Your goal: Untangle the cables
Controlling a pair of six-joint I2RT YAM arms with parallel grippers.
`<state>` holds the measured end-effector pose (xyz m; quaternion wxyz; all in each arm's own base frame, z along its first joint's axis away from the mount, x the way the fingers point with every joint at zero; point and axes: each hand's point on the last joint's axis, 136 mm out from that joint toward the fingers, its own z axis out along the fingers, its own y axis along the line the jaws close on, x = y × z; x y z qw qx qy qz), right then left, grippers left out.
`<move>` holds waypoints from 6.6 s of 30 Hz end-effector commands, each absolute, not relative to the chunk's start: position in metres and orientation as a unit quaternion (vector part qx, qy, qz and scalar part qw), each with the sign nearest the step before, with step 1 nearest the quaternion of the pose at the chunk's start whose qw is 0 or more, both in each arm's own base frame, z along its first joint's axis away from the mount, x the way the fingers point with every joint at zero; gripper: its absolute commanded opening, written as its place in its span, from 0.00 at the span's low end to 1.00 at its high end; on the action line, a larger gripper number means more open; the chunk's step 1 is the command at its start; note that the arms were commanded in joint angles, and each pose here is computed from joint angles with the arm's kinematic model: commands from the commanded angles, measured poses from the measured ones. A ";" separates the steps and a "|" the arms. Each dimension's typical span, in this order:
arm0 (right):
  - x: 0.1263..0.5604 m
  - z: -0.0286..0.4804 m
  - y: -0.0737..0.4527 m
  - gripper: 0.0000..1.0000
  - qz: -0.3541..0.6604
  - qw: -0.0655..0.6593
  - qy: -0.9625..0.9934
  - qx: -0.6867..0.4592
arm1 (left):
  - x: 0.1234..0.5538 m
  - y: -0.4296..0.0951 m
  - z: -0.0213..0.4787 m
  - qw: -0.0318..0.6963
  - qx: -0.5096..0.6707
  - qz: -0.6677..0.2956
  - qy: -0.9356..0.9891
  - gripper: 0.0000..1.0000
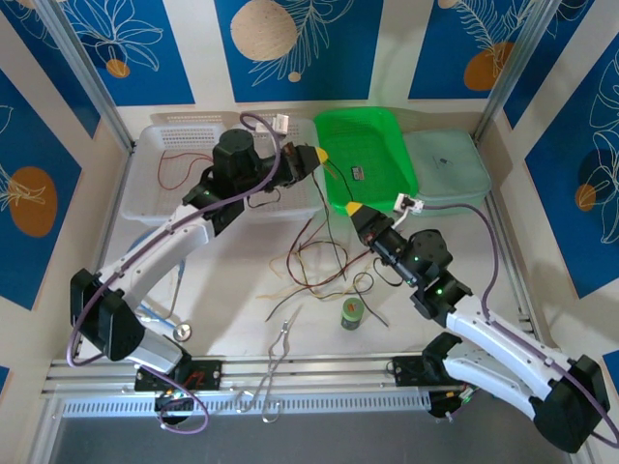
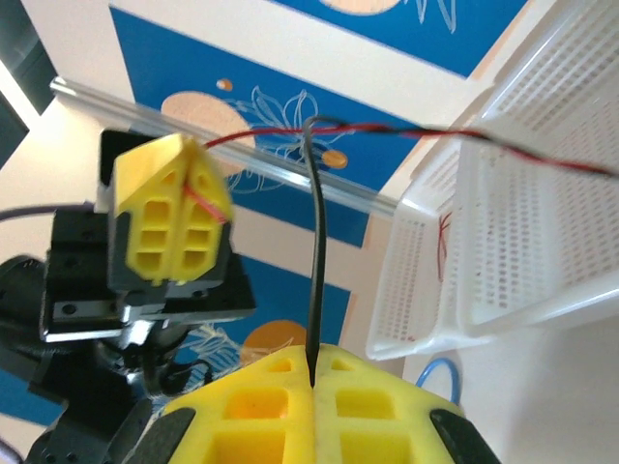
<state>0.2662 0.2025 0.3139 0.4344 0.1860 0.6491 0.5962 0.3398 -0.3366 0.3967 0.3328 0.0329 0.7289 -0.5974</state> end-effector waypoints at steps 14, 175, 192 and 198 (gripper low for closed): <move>0.279 0.386 0.114 0.00 0.417 0.599 0.671 0.130 | 0.333 -0.267 0.460 0.410 0.013 -0.604 0.683 0.00; 0.269 0.583 0.023 0.00 0.236 0.764 0.597 0.062 | 0.512 0.034 0.082 0.236 -0.364 -0.207 0.877 0.00; 0.289 0.616 0.048 0.00 0.275 0.765 0.583 0.020 | 0.498 0.063 0.194 0.391 -0.266 -0.058 0.879 0.85; 0.307 0.642 0.072 0.00 0.282 0.775 0.565 -0.020 | 0.484 0.032 0.245 0.443 -0.205 -0.061 0.870 0.85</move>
